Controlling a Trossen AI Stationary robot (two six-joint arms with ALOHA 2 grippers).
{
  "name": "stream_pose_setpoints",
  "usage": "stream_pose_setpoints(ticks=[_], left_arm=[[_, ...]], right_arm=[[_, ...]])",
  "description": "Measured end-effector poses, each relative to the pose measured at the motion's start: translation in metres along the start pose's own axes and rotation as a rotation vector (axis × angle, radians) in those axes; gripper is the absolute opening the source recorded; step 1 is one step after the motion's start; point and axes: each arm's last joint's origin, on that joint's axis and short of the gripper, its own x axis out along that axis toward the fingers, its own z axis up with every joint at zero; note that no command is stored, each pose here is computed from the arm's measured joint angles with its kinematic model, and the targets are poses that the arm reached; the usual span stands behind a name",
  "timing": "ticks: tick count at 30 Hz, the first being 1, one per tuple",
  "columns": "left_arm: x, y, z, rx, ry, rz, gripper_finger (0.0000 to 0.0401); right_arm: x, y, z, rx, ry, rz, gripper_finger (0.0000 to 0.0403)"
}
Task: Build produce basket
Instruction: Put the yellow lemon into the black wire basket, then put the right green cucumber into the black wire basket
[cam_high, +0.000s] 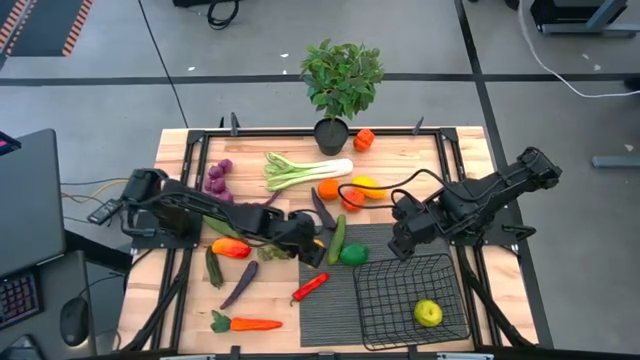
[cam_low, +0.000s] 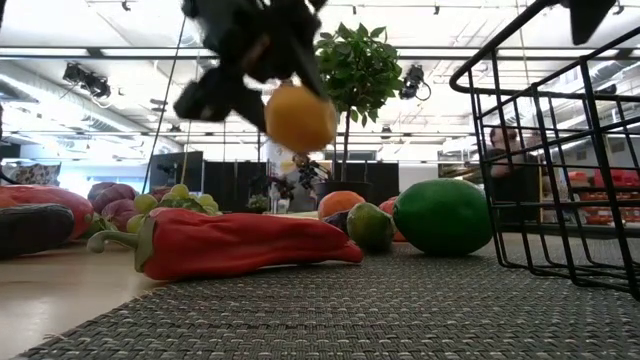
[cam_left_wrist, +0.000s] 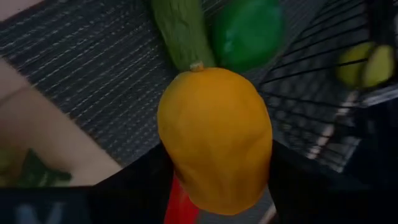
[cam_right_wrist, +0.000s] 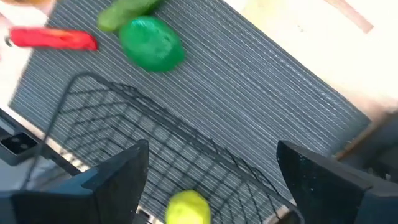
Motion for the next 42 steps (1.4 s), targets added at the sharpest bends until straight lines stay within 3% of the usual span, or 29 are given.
stream_pose_setpoints(ticks=[5,13,19,25,30,38,42], left_arm=[[-0.031,-0.012,0.004,-0.015,-0.049,-0.127,0.0236],[-0.072,-0.044,0.002,0.218,-0.263,-0.411,0.0235],[-0.087,-0.062,-0.001,0.366,-0.368,-0.554,0.0236],[-0.094,-0.086,0.005,0.572,-0.469,-0.562,0.0248],[-0.082,-0.103,0.011,0.696,-0.522,-0.533,0.0266],[-0.038,-0.121,0.027,0.713,-0.517,-0.475,0.0309],[-0.019,-0.132,0.034,0.739,-0.446,-0.508,0.0315]], right_arm=[[0.0,-0.005,-0.003,-0.025,0.014,-0.052,0.035],[-0.006,-0.011,-0.004,-0.087,0.013,-0.048,0.035],[-0.049,-0.027,-0.003,-0.02,-0.115,0.06,0.035],[-0.089,-0.043,0.003,0.067,-0.343,0.173,0.035],[-0.091,-0.048,0.007,0.069,-0.352,0.155,0.035],[-0.09,-0.048,0.006,0.09,-0.329,0.158,0.035],[-0.09,-0.048,0.006,0.09,-0.33,0.159,0.035]])
